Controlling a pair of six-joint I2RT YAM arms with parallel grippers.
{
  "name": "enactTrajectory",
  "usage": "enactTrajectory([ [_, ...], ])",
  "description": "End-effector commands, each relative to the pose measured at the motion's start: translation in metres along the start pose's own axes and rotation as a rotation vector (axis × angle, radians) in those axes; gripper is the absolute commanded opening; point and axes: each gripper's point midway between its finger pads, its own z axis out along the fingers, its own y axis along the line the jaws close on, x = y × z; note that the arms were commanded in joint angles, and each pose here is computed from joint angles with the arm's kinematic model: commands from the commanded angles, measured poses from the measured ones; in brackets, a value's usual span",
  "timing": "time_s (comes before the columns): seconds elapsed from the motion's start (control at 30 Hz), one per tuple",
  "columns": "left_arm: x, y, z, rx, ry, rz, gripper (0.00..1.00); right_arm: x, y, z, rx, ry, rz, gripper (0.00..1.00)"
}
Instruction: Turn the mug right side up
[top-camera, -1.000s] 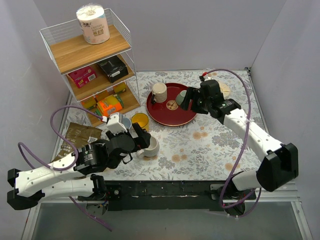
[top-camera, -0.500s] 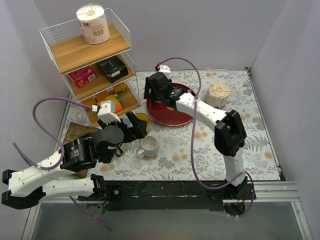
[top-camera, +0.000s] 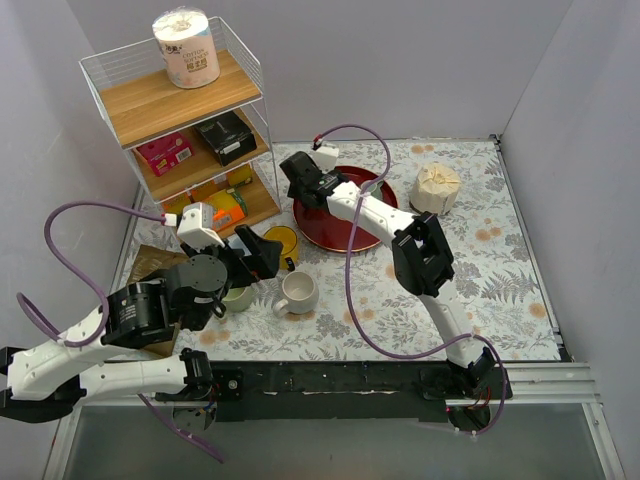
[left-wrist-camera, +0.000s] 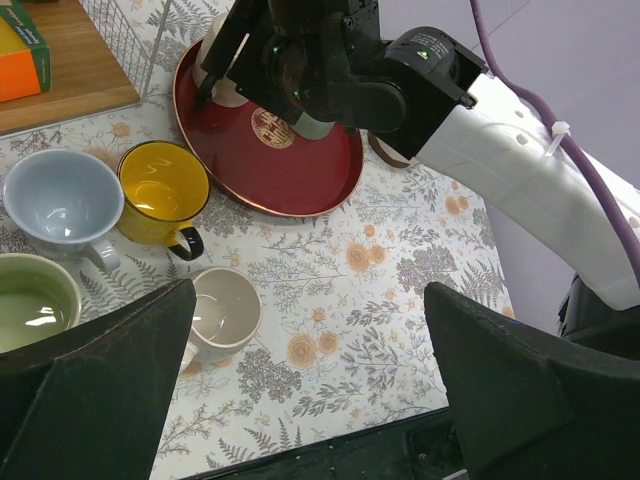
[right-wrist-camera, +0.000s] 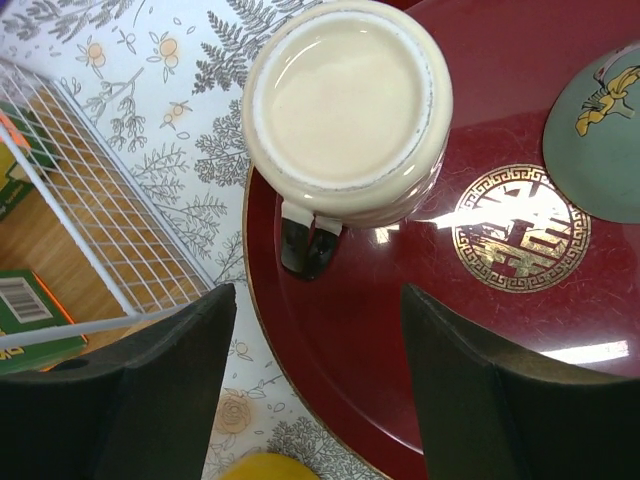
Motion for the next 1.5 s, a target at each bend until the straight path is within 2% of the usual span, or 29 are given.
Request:
enactTrajectory([
  [0.0, -0.012, 0.007, -0.007, -0.014, -0.027, -0.017, 0.98, -0.009, -0.001, 0.010, 0.035, -0.055, 0.082, 0.73],
  [0.23, -0.017, 0.013, -0.014, -0.015, -0.029, -0.054, 0.98, 0.003, -0.005, 0.036, 0.038, -0.017, 0.169, 0.62],
  [0.6, -0.025, 0.026, -0.027, 0.003, -0.043, -0.141, 0.98, -0.006, -0.012, 0.045, 0.065, -0.050, 0.188, 0.59],
  [0.77, -0.023, 0.026, -0.027, 0.006, -0.035, -0.142, 0.98, -0.009, -0.016, 0.044, 0.073, -0.069, 0.169, 0.56],
  [0.9, -0.021, 0.024, -0.026, 0.005, -0.029, -0.131, 0.98, -0.012, -0.021, 0.040, 0.085, -0.078, 0.153, 0.48],
  [1.37, -0.016, 0.019, -0.022, 0.015, -0.023, -0.127, 0.98, -0.021, -0.029, 0.045, 0.092, -0.118, -0.034, 0.34],
  [1.47, -0.016, 0.018, -0.022, 0.018, -0.020, -0.125, 0.98, -0.021, -0.029, 0.049, 0.072, -0.107, -0.062, 0.28],
])
